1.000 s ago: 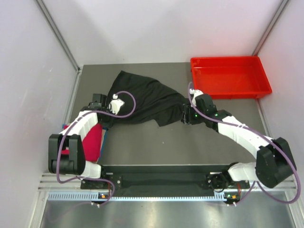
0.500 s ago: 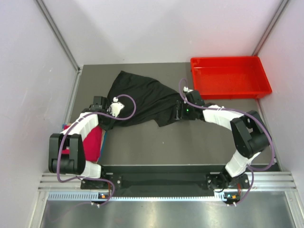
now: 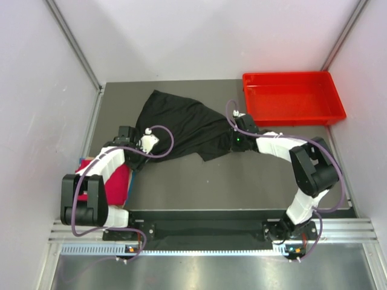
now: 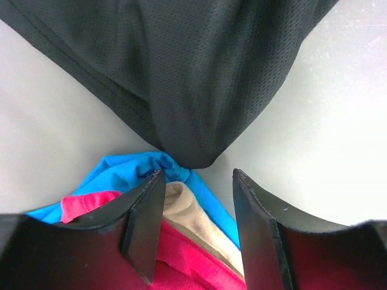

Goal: Fold and stack the t-shirts
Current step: Flatten the tshirt out

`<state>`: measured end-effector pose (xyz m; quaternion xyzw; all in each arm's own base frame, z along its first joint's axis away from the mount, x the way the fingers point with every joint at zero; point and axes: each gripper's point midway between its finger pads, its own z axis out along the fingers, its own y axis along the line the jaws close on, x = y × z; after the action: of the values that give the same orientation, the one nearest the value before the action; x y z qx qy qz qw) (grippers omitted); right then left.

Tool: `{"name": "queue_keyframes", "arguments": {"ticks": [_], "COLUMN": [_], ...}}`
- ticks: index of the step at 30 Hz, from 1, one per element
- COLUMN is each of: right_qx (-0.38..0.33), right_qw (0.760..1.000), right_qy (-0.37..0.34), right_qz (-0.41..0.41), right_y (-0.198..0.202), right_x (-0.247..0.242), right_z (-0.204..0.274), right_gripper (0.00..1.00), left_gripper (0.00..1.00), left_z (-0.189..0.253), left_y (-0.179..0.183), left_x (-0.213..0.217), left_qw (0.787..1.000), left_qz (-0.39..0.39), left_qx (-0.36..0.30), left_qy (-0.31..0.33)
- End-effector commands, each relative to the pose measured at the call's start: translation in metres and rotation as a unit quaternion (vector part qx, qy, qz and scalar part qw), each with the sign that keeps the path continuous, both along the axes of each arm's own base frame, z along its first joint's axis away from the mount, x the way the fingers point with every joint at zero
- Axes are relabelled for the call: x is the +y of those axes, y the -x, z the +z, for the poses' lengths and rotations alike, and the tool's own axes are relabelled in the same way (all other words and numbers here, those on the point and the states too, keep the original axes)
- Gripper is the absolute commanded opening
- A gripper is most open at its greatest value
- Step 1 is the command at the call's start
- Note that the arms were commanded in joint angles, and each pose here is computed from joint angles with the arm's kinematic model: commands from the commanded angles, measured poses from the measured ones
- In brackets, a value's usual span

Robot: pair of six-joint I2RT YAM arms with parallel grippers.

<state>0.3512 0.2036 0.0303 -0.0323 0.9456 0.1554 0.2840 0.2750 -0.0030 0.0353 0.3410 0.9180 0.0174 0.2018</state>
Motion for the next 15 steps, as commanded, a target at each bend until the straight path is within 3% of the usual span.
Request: {"name": "queue_keyframes", "arguments": {"ticks": [1,8,15], "right_qx": [-0.038,-0.052,-0.061], "right_qw": [0.999,0.998,0.997], "right_qy": [-0.003,-0.011,0.005], "right_qz": [-0.010,-0.026,-0.053], "right_y": [-0.004,0.050,0.084], "right_x": [-0.012,-0.047,-0.076], "right_z": [0.032,0.058,0.076], "right_gripper": [0.00,0.00,0.00], "left_gripper": [0.54,0.56,0.64], "left_z": [0.001,0.006,0.015], "left_y": [0.004,-0.004,0.009], "left_x": [0.004,0.003,-0.041], "left_qw": [1.000,1.000,0.994], "left_qz": [-0.009,-0.015,-0.080], "left_qx": [-0.006,-0.024,-0.002], "left_qy": [-0.010,-0.009,0.077]}}
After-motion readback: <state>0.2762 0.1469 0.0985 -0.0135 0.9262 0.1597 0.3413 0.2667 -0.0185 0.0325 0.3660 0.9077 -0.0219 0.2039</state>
